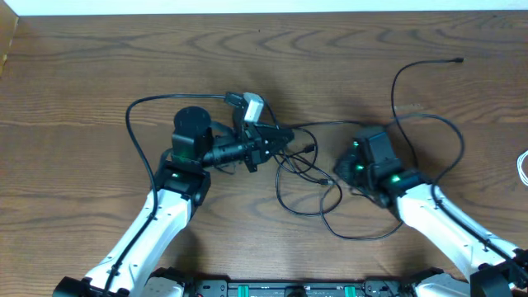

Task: Untangle cables

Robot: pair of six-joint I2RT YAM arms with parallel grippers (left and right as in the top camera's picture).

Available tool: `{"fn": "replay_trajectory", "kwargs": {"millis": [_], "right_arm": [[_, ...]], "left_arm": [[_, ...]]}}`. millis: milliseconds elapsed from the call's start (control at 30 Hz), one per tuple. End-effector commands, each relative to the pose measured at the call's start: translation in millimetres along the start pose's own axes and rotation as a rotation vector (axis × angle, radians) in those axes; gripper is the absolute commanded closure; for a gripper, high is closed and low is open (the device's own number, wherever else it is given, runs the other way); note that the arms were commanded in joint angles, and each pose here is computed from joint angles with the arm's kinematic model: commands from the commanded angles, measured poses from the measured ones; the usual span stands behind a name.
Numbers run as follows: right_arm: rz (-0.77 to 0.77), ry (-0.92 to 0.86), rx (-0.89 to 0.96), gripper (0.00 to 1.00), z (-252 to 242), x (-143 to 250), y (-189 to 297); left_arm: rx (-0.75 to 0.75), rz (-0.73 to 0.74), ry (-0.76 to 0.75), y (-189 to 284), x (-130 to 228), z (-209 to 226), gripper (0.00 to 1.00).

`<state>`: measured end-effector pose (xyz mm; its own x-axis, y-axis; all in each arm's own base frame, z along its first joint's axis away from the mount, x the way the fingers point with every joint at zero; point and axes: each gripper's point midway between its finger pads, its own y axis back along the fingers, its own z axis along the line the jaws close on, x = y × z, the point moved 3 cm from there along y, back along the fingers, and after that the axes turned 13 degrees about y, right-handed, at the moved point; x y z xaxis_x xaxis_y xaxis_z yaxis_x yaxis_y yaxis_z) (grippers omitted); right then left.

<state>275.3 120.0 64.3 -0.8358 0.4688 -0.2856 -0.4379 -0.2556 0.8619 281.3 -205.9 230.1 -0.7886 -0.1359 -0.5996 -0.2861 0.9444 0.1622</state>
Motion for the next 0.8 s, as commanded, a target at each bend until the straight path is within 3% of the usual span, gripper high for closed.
{"fn": "replay_trajectory", "kwargs": {"millis": [0, 100, 233, 300, 400, 467, 633, 767], "right_arm": [[-0.125, -0.031, 0.099, 0.98, -30.5, -33.1, 16.7], [-0.179, -0.03, 0.121, 0.94, -50.1, -53.3, 33.3], [-0.22, -0.058, 0.065, 0.83, -60.5, -70.1, 55.1], [-0.212, -0.026, -0.007, 0.71, -53.6, -71.5, 61.8], [-0.167, 0.106, -0.125, 0.43, -35.8, -64.1, 66.8], [-0.114, 0.203, -0.225, 0.35, -20.4, -53.5, 67.9], [-0.025, 0.322, -0.442, 0.31, 16.6, -31.5, 74.7], [-0.084, 0.325, -0.444, 0.4, 37.6, -35.1, 71.8]], "left_arm": [[-0.093, -0.049, 0.019, 8.5, -10.1, 15.7, 0.91], [-0.26, -0.089, 0.105, 15.7, -8.0, 45.0, 0.83], [-0.461, -0.108, 0.198, 27.2, 3.1, 76.9, 0.58], [-0.504, -0.101, 0.223, 30.3, 8.4, 83.3, 0.47], [-0.525, -0.088, 0.243, 31.8, 13.4, 86.5, 0.38], [-0.528, -0.083, 0.248, 32.1, 14.8, 87.0, 0.35], [-0.53, -0.082, 0.25, 32.2, 15.2, 87.2, 0.25], [-0.547, -0.09, 0.249, 33.5, 14.6, 89.6, 0.25]]}}
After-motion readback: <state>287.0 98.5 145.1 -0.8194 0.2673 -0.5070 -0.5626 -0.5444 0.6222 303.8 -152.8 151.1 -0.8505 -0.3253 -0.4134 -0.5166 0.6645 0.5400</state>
